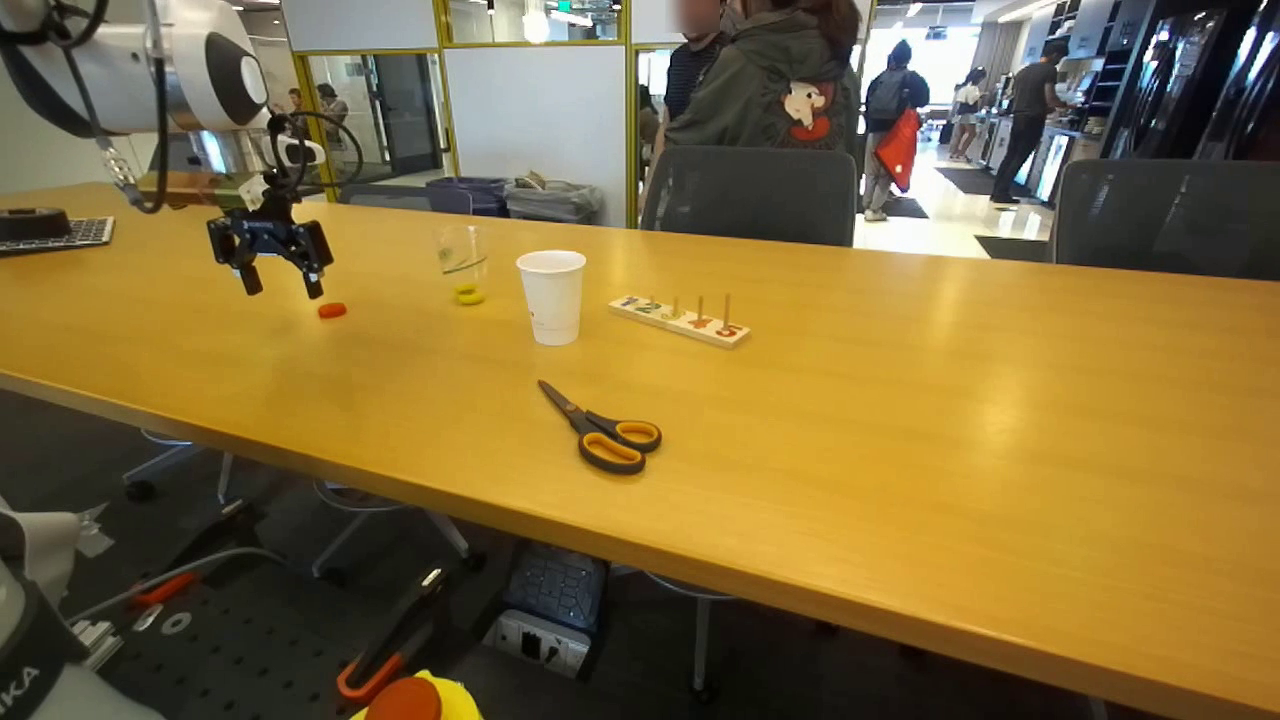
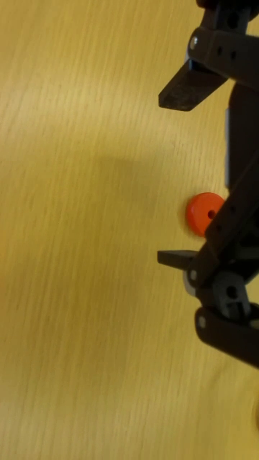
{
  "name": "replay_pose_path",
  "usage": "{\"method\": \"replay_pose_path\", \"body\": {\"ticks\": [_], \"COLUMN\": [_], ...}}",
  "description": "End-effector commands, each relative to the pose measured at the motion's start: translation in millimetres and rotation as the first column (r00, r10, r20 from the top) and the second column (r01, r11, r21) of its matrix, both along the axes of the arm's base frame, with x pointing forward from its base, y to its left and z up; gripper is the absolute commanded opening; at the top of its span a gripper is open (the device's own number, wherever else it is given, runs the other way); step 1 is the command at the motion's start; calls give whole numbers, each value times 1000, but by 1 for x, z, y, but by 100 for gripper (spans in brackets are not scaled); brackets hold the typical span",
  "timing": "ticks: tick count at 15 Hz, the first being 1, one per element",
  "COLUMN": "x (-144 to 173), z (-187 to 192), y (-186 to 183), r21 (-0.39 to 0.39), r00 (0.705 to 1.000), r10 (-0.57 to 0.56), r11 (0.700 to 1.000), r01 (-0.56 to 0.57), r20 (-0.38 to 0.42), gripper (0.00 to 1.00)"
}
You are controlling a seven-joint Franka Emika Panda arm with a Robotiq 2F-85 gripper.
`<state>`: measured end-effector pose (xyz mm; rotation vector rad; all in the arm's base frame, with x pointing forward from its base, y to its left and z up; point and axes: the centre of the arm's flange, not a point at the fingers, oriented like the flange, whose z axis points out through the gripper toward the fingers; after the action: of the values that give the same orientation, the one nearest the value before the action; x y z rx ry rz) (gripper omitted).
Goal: Put the orange rings inside the white cup, place the yellow rings inside the clear cup
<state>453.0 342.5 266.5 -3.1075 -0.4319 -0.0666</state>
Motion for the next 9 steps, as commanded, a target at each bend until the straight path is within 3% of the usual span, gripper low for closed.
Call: {"method": "replay_pose_path", "body": {"ticks": [1, 9], "x": [26, 38], "z": [-17, -28], "y": [9, 6], "r21": [21, 16], "r00": [1000, 996], "r10": [-22, -40], "r11": [1000, 999], "r01": [21, 39], "r20": [17, 83], "gripper": [100, 100]}}
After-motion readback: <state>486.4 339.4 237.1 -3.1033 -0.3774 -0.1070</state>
